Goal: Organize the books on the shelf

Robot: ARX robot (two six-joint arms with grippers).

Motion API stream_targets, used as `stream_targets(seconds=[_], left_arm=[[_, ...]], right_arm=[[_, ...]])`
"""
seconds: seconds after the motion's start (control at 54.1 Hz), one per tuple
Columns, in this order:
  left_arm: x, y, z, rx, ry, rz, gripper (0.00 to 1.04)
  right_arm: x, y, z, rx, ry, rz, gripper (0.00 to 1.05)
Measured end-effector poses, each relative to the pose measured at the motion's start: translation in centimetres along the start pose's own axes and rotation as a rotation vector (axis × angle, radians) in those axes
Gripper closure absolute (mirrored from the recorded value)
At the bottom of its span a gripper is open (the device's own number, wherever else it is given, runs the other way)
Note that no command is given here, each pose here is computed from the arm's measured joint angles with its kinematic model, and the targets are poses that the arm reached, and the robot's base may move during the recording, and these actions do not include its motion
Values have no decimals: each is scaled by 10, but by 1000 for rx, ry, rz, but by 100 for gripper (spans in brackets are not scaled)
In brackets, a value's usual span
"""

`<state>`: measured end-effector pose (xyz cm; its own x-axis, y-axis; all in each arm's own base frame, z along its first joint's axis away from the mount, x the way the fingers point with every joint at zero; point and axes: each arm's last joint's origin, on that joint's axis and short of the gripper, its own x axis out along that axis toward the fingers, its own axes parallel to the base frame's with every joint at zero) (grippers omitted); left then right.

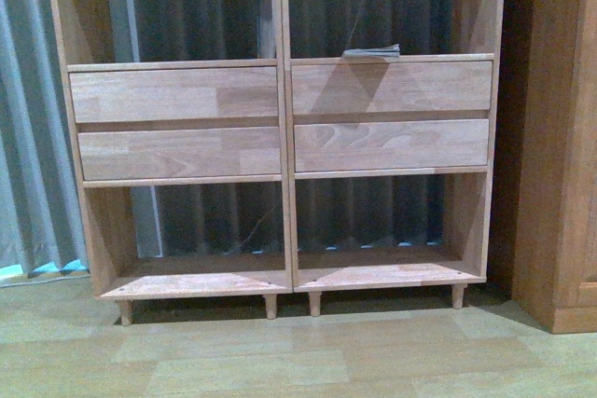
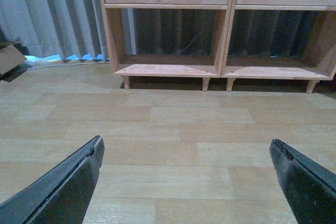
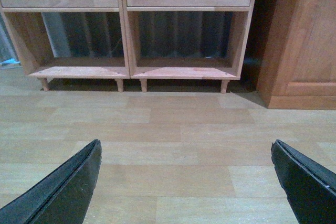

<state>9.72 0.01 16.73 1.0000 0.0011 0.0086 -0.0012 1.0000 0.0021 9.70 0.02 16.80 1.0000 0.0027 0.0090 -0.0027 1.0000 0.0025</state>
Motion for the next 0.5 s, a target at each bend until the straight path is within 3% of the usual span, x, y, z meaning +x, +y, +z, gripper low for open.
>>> stream_targets(seconds=[0.499], left_arm=[[0, 0, 0, 0, 0, 0, 7]], right_arm=[[0, 0, 0, 0, 0, 0, 7]])
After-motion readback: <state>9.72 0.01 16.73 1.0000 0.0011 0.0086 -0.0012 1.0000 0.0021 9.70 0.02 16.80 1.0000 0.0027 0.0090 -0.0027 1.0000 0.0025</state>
